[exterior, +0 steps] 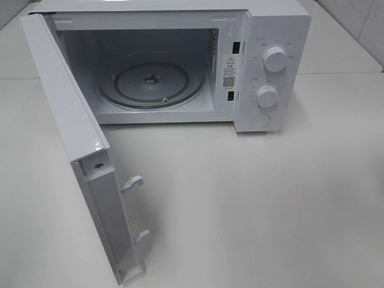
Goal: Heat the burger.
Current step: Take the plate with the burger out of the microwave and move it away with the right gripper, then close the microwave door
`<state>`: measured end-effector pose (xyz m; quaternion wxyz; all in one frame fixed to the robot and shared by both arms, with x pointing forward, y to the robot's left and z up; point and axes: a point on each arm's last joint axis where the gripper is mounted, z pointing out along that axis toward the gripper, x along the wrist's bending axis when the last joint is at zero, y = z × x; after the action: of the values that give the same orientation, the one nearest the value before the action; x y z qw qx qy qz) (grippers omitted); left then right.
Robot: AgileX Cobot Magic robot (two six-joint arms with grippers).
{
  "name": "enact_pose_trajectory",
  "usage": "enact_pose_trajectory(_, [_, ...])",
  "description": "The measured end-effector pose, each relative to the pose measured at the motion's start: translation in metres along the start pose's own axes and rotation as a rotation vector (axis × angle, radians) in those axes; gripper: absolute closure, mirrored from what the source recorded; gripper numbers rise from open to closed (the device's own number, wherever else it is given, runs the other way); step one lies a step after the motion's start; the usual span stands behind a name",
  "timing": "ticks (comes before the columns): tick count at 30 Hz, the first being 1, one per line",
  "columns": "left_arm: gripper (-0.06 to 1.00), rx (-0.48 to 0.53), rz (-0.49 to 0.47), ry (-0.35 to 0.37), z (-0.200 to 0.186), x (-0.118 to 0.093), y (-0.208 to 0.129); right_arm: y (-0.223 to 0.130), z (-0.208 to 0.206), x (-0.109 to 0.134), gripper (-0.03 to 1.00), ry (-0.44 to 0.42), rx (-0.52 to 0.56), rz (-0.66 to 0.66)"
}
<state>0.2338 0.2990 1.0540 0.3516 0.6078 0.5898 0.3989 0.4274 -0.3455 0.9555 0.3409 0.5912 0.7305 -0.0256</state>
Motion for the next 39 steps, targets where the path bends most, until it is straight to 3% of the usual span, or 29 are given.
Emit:
enact_pose_trajectory(20, [-0.04, 0.0, 0.0, 0.0, 0.0, 0.0, 0.0, 0.001, 0.039, 0.028, 0.83, 0.129, 0.088, -0.052])
enact_pose_trajectory(29, [-0.04, 0.0, 0.0, 0.0, 0.0, 0.0, 0.0, 0.008, 0.046, 0.041, 0.79, 0.238, 0.026, -0.044])
enact_pose_trajectory(35, [-0.04, 0.0, 0.0, 0.0, 0.0, 0.0, 0.0, 0.007, 0.051, 0.046, 0.63, 0.263, 0.054, -0.029])
enact_pose_trajectory(37, [-0.04, 0.0, 0.0, 0.0, 0.0, 0.0, 0.0, 0.015, 0.051, 0.043, 0.43, 0.263, 0.042, 0.012])
enact_pose_trajectory(39, [-0.04, 0.0, 0.0, 0.0, 0.0, 0.0, 0.0, 0.017, 0.051, 0.043, 0.39, 0.263, 0.04, 0.021])
